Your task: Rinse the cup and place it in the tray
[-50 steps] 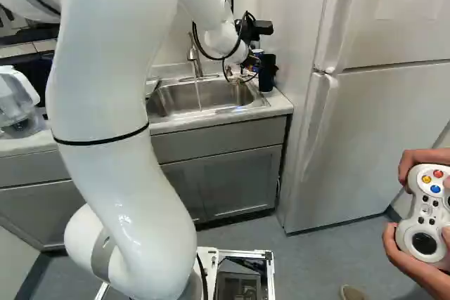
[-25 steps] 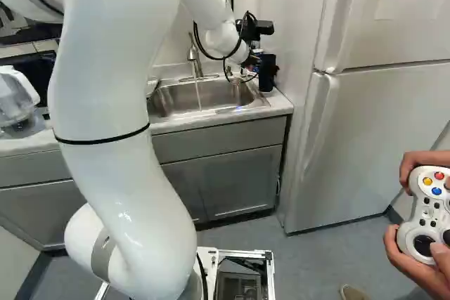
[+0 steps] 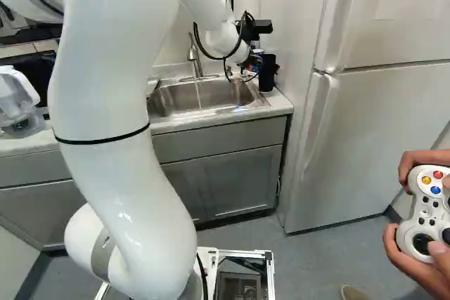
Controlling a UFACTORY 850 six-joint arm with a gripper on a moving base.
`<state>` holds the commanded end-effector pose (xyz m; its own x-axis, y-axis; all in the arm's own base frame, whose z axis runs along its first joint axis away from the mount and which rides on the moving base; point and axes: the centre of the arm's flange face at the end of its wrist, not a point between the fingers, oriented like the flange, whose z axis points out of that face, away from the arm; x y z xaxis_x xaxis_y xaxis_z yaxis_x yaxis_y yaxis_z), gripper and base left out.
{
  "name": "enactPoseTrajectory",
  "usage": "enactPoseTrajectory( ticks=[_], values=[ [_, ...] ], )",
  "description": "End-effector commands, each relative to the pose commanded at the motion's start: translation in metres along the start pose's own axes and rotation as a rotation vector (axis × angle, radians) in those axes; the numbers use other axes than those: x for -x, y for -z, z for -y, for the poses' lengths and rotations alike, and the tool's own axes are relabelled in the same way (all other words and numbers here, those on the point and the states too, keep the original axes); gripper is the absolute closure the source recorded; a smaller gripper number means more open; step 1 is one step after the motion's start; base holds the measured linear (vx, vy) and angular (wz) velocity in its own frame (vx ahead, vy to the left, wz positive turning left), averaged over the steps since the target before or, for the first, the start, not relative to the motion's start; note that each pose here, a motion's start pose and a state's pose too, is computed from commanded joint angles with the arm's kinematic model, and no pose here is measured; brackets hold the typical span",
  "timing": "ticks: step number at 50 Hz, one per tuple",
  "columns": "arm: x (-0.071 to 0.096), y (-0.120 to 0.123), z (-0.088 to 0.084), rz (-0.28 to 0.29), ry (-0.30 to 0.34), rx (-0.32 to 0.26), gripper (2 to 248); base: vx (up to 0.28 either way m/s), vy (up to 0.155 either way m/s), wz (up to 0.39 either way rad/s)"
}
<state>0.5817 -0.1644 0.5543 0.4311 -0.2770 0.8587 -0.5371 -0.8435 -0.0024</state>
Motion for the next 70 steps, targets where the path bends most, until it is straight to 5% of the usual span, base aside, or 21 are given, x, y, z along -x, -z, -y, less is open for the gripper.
enactPoseTrajectory(
  ticks=[53, 54, 59, 60, 64, 65, 69, 70],
  values=[
    [0.0001, 0.0003, -0.0039, 0.000, -0.003, 0.005, 3, 0.000, 0.000, 0.000],
    [0.0001, 0.0003, -0.0039, 0.000, -0.003, 0.005, 32, 0.000, 0.000, 0.000],
    [0.0001, 0.0003, -0.0039, 0.000, -0.003, 0.005, 32, 0.000, 0.000, 0.000],
    [0.0001, 0.0003, -0.0039, 0.000, -0.003, 0.005, 71, 0.000, 0.000, 0.000],
    [0.0001, 0.0003, -0.0039, 0.000, -0.003, 0.005, 71, 0.000, 0.000, 0.000],
    [0.0001, 0.0003, -0.0039, 0.000, -0.003, 0.005, 109, 0.000, 0.000, 0.000],
    [0.0001, 0.0003, -0.0039, 0.000, -0.003, 0.005, 109, 0.000, 0.000, 0.000],
    [0.0001, 0.0003, -0.0039, 0.000, -0.003, 0.005, 126, 0.000, 0.000, 0.000]
  ],
)
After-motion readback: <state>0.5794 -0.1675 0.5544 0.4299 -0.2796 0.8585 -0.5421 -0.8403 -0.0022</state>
